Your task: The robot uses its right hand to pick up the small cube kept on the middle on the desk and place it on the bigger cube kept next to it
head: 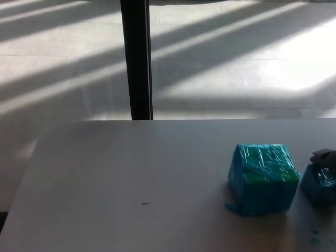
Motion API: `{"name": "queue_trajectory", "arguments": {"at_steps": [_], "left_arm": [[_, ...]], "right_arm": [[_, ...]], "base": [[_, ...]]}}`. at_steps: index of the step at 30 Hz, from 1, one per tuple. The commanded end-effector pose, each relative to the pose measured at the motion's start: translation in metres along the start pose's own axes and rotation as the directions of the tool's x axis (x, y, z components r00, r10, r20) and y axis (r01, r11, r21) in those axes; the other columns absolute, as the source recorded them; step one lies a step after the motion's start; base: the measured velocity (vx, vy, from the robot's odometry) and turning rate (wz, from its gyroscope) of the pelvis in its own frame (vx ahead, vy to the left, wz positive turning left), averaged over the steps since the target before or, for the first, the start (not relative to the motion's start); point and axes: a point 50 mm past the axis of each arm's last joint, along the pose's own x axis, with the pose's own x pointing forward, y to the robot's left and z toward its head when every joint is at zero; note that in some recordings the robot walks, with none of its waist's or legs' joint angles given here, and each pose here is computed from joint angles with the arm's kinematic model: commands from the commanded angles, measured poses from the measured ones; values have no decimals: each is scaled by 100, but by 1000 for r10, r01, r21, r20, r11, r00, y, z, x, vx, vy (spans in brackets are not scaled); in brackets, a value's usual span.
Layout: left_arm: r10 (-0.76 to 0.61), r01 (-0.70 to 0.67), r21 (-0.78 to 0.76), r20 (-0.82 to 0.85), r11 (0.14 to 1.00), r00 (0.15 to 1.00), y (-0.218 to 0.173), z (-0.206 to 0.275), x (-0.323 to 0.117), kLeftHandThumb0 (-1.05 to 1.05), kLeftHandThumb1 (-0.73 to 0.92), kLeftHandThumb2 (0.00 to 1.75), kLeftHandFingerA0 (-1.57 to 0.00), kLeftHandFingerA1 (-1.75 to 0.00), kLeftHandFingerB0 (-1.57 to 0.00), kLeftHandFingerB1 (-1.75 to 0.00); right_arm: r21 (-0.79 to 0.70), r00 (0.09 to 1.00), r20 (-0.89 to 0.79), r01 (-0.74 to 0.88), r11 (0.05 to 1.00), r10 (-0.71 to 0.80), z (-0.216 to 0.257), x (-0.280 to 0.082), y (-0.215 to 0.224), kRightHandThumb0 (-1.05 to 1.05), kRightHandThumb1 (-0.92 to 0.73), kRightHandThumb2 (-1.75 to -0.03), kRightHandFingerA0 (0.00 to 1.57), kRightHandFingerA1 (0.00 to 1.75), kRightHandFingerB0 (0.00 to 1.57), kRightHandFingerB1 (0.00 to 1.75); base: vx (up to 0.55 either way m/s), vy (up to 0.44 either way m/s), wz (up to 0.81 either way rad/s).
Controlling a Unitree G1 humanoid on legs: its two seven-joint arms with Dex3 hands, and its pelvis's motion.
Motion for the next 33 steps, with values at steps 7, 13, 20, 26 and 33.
{"name": "queue_trajectory", "arguments": {"at_steps": [7,13,20,26,33], "left_arm": [[15,-15,26,15,1000,1000,9,6,-3,-71,71,62,-48,-58,-53,-44],[5,-6,37,22,999,1000,9,8,-3,-71,72,62,-44,-57,-47,-42],[5,-5,6,11,1000,1000,8,8,-2,-71,71,62,-41,-59,-47,-43],[20,-20,36,22,999,1000,8,8,-2,-72,71,63,-47,-59,-53,-44],[13,-14,27,33,1000,999,8,8,-2,-74,72,62,-45,-60,-47,-43]], "right_arm": [[37,995,99,-9,999,6,16,1,28,-35,-71,-65,73,159,74,87],[85,998,63,-24,996,19,20,4,33,-36,-74,-67,73,154,67,62],[44,998,55,39,998,-41,26,4,45,-39,-74,-68,81,154,72,59],[92,984,40,167,982,-171,20,2,49,-31,-77,-71,85,164,80,76],[107,971,16,236,966,-239,-4,-4,30,-32,-76,-69,85,154,75,57]], "base": [[0,0,0],[0,0,0],[0,0,0],[0,0,0],[0,0,0]]}}
